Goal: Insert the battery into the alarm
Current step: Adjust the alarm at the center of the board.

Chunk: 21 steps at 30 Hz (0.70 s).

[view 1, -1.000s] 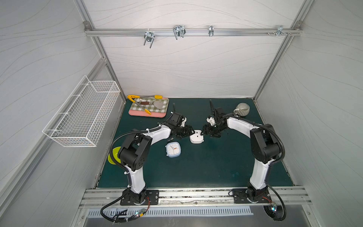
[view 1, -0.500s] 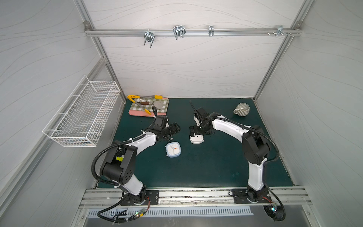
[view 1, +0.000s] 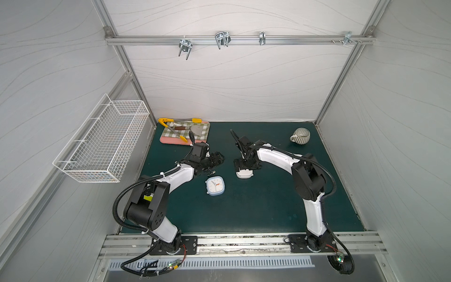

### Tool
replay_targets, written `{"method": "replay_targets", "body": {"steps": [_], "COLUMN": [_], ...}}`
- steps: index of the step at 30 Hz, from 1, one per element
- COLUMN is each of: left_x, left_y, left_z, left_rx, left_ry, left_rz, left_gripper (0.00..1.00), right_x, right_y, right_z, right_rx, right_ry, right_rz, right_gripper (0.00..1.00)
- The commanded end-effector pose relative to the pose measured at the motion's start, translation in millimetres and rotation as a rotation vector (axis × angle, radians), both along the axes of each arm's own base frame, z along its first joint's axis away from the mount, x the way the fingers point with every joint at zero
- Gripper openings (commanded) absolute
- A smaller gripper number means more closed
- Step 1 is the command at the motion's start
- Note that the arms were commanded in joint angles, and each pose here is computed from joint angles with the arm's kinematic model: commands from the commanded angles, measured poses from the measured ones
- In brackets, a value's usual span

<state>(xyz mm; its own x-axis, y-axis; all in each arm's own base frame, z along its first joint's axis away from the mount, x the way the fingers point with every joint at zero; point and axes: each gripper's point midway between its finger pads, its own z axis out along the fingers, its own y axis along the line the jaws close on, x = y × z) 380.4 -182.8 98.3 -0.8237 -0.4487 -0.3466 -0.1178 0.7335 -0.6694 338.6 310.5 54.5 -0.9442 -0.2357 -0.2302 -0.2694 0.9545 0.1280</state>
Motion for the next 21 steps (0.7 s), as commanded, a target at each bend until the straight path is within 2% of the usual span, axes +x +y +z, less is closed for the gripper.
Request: {"method": "replay_targets", "body": {"steps": [1, 7, 12, 18, 21], "left_x": [6.8, 6.7, 6.3, 5.7, 5.5], "left_y": [-3.1, -3.9, -4.5, -5.4, -5.9], "left_z": [6.1, 4.0, 2.2, -0.2, -0.5], "left_rx": [-0.022, -0.022, -0.024, -0.027, -0.03], "left_ry": [-0.027, -0.024, -0.02, -0.013, -0.013], "left_rz": [0.001, -0.003, -0.006, -0.01, -0.012], "left_gripper": [0.81, 0.81, 0.81, 0.81, 0.81], "right_x": [-4.1, -5.1, -4.1, -4.1, -5.0], "right_y": [-2.1, -1.4, 2.3, 4.5, 4.5], "right_z": [-6.9, -12.2, -10.8, -12.1, -12.1], "right_rx": [-0.033, -0.043, -0.033, -0.04, -0.048], "right_ry": [0.035, 0.053, 0.057, 0.059, 0.067], "right_rz": [-0.014, -0.015, -0.009, -0.004, -0.006], "right_gripper": [0.97, 0.95, 0.99, 0.99, 0.93]}}
